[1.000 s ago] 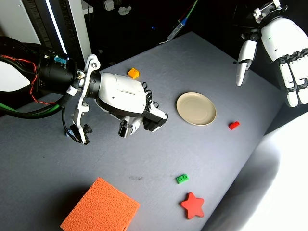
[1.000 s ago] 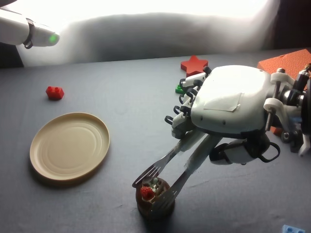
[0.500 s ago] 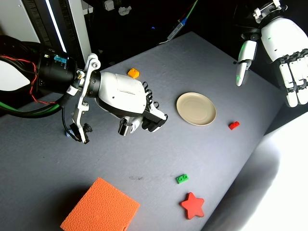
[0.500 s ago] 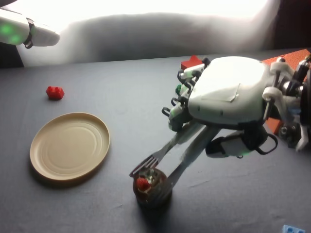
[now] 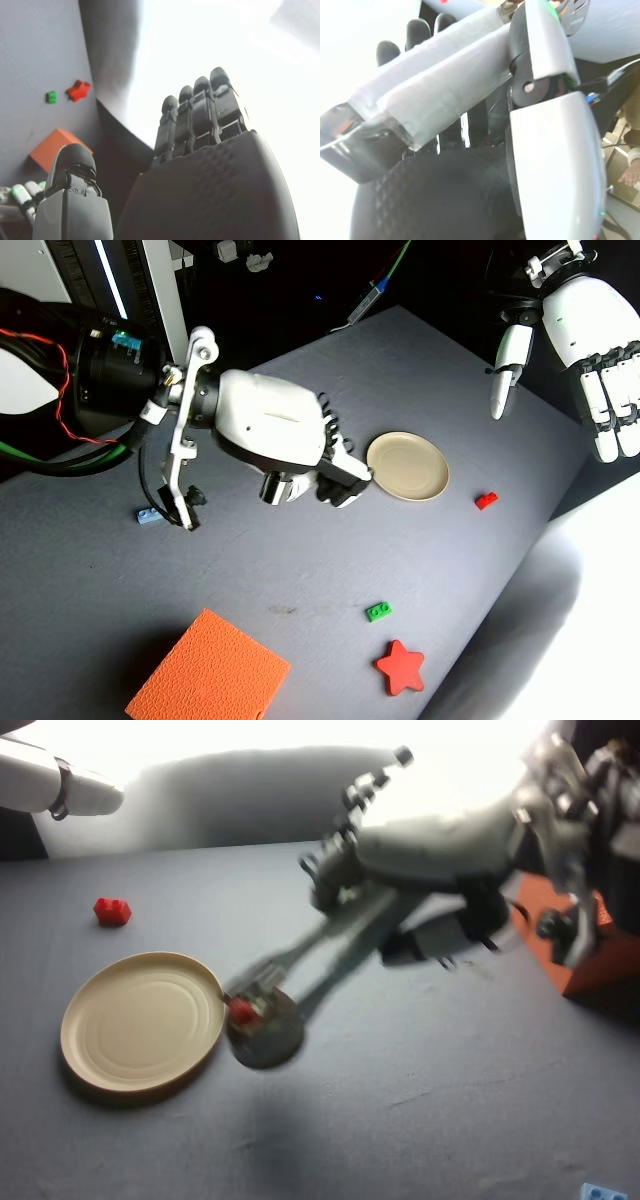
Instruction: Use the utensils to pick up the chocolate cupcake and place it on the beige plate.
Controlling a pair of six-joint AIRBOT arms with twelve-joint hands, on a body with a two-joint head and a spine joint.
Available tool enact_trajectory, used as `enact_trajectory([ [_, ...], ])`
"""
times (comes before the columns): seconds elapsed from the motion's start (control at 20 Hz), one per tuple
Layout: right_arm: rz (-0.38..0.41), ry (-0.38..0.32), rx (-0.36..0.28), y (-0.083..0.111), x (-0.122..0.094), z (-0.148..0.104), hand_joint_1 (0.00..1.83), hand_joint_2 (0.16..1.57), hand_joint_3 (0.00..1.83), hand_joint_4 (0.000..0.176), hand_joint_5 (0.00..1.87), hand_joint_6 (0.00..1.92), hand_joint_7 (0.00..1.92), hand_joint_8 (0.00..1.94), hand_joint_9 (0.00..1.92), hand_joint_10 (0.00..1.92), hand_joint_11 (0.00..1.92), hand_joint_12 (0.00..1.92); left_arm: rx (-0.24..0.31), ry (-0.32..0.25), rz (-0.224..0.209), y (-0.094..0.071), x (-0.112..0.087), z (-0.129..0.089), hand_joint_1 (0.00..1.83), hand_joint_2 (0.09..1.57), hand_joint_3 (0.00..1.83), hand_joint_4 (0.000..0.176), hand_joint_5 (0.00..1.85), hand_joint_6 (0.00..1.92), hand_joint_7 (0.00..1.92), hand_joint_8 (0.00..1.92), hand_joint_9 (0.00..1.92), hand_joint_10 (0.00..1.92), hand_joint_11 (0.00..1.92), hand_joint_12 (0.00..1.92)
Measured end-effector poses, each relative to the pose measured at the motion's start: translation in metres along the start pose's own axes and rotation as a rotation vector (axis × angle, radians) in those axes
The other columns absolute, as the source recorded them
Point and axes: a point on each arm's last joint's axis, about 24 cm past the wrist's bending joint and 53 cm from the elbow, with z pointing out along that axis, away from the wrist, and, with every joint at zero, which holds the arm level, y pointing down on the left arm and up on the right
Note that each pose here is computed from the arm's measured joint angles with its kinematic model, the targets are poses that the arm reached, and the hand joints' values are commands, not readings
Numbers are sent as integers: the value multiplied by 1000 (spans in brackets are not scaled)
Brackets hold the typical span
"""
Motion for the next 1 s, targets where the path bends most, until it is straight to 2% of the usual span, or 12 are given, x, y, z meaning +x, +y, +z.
enact_trajectory([
  [0.1, 13, -16, -12, 3, -9, 18, 1196, 1169, 1, 0, 871, 1087, 891, 1230, 668, 1109, 315, 1512, -2, 0, 0, 0, 0, 0, 145, 1147, 0, 0, 72, 2, 50, 4, 28, 4, 0, 75],
  [0.25, 18, -4, -30, 12, -6, 44, 1184, 1187, 0, 6, 831, 1156, 864, 1260, 638, 1104, 279, 1508, 0, 0, -1, 0, 0, 0, 139, 1143, 1, 0, 77, 0, 59, 0, 37, 0, 0, 106],
  [0.35, 19, -5, -34, 13, -6, 60, 1185, 1186, 0, 6, 848, 1134, 849, 1280, 631, 1106, 273, 1509, 1, 0, 0, 0, 0, 0, 150, 1142, 0, 0, 86, 3, 57, 0, 35, 0, 0, 110],
  [0.4, 20, -8, -36, 14, -6, 68, 1189, 1181, 0, 0, 852, 1117, 867, 1264, 633, 1098, 282, 1502, 1, -1, 0, -1, 0, 0, 110, 1143, 0, 0, 73, 0, 51, 0, 35, 0, 0, 157],
  [0.5, 22, -18, -44, 18, -8, 80, 1187, 1182, 0, 5, 857, 1115, 858, 1271, 612, 1131, 269, 1530, -3, -2, 0, 1, -1, 1, 144, 1138, 0, 0, 83, 4, 61, 3, 42, 3, 0, 173],
  [0.8, 35, -57, -62, 22, -11, 105, 1189, 1180, 1, 3, 851, 1120, 870, 1253, 659, 1072, 344, 1469, 2, -3, -1, -1, -1, 1, 144, 1139, 0, 0, 89, 4, 69, 4, 70, 6, 0, 218],
  [0.85, 40, -61, -61, 20, -8, 107, 1186, 1181, 1, 10, 856, 1126, 860, 1254, 650, 1065, 338, 1463, 2, -2, 0, -1, -1, 2, 108, 1146, 1, 0, 61, 2, 36, 2, 35, 3, 0, 139],
  [0.9, 44, -64, -59, 18, -7, 109, 1186, 1182, 1, 9, 852, 1131, 861, 1255, 661, 1070, 355, 1466, 3, -2, -1, -1, -1, 2, 128, 1146, 1, 0, 64, 4, 38, 4, 38, 5, 0, 122],
  [1.0, 60, -62, -51, 13, -3, 111, 1182, 1190, 0, 10, 836, 1159, 848, 1273, 662, 1078, 369, 1449, 3, -2, -1, -1, -1, 2, 171, 1133, 0, 0, 95, 3, 77, 3, 73, 5, 0, 225],
])
